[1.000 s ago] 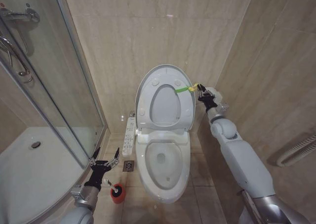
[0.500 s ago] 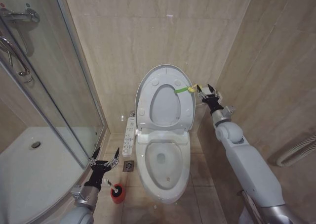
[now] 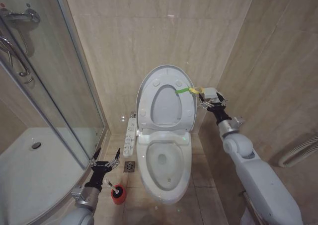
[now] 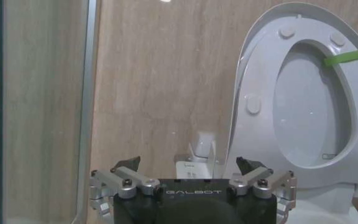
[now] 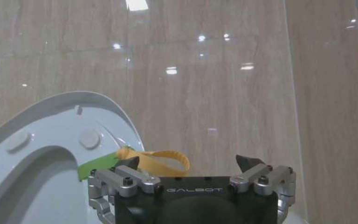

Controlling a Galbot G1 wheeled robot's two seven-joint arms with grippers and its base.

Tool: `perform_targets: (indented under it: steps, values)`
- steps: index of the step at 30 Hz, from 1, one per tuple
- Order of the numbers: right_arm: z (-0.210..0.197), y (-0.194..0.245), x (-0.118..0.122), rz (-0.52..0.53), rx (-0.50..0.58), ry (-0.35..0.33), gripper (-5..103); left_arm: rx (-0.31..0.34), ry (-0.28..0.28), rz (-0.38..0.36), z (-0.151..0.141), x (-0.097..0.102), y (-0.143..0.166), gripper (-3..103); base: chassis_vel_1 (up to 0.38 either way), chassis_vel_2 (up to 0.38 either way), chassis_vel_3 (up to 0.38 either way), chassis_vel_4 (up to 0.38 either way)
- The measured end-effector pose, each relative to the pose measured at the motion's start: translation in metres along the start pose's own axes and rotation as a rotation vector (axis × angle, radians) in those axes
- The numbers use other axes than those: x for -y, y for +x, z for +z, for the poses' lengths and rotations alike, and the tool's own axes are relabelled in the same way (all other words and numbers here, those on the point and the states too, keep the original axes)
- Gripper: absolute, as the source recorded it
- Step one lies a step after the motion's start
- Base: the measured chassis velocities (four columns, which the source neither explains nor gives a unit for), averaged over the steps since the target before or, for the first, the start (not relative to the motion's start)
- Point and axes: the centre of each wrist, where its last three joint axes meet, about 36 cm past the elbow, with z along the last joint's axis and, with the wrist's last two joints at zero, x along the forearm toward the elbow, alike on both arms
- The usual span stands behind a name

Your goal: Open the toilet lid, clean the toilet bowl with a toilet brush, close the toilet lid, and flush.

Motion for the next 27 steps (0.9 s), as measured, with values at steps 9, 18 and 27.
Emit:
perform_targets:
  steps: [9,18,27]
  values:
    - [-0.012,0.044,-0.016,0.015,0.006,0.008,100,0.000,0.000,0.000,0.000,0.000,0.000,100,0.000,0.000,0.000,0.000]
    - [-0.012,0.085,-0.049,0.044,-0.031,0.046,100,0.000,0.000,0.000,0.000,0.000,0.000,100,0.000,0.000,0.000,0.000]
    - [0.003,0.115,-0.060,0.062,-0.092,0.085,100,0.000,0.000,0.000,0.000,0.000,0.000,100,0.000,0.000,0.000,0.000]
